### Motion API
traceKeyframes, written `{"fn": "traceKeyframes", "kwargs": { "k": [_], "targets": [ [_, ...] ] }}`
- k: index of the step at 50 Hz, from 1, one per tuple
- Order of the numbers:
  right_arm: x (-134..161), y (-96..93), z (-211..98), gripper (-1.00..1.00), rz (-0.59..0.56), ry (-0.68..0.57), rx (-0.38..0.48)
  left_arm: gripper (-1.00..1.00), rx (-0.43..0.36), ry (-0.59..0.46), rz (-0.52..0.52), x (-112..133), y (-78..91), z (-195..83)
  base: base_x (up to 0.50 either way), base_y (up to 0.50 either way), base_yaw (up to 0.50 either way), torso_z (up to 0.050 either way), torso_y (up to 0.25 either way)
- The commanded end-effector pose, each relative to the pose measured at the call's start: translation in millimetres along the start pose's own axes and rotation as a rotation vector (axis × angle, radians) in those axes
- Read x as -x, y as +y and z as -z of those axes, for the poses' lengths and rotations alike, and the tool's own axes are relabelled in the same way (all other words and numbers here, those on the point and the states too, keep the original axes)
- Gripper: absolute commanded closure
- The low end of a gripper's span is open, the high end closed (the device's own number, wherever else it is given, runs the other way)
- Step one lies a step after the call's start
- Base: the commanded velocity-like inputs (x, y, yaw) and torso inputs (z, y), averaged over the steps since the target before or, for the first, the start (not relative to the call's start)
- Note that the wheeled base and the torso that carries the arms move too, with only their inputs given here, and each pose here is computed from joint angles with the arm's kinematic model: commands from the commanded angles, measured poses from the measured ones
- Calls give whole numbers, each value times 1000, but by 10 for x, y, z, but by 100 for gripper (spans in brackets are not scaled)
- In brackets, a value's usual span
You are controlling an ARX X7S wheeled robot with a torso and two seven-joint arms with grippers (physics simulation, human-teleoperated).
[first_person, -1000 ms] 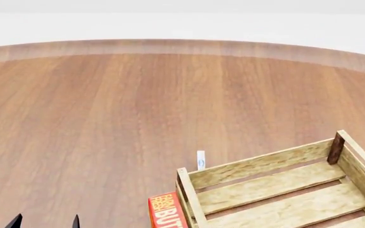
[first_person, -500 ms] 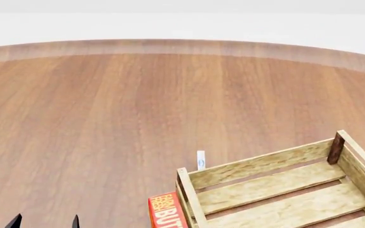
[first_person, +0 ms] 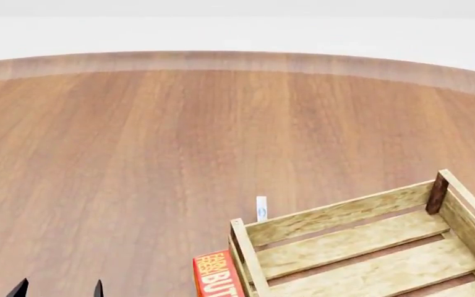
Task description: Pick up the tomato sauce, and put it in the wooden tray.
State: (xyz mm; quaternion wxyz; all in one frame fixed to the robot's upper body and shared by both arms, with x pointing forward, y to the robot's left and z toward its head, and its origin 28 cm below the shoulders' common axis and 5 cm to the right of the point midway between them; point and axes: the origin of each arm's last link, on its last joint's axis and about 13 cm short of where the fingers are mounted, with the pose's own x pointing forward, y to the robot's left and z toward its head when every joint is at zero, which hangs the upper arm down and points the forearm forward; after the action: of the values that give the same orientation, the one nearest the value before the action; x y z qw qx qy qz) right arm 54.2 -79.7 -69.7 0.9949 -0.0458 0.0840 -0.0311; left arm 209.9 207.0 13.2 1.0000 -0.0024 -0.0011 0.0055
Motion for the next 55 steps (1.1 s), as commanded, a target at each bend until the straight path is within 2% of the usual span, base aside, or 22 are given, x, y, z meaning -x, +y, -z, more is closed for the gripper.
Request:
{"fn": "traceKeyframes", "kwargs": {
  "k": [1,27,55],
  "targets": [
    [-99,-1,7,-100,4,19,2,-100,0,0,0,0,0,0,0,0,0,0,0],
    [-317,37,51,-100,14,39,40,-100,0,0,0,0,0,0,0,0,0,0,0],
    [-616,64,20,-100,12,93,20,-100,-1,2,-1,-6,2,0,0,0,0,0,0]
  ]
}}
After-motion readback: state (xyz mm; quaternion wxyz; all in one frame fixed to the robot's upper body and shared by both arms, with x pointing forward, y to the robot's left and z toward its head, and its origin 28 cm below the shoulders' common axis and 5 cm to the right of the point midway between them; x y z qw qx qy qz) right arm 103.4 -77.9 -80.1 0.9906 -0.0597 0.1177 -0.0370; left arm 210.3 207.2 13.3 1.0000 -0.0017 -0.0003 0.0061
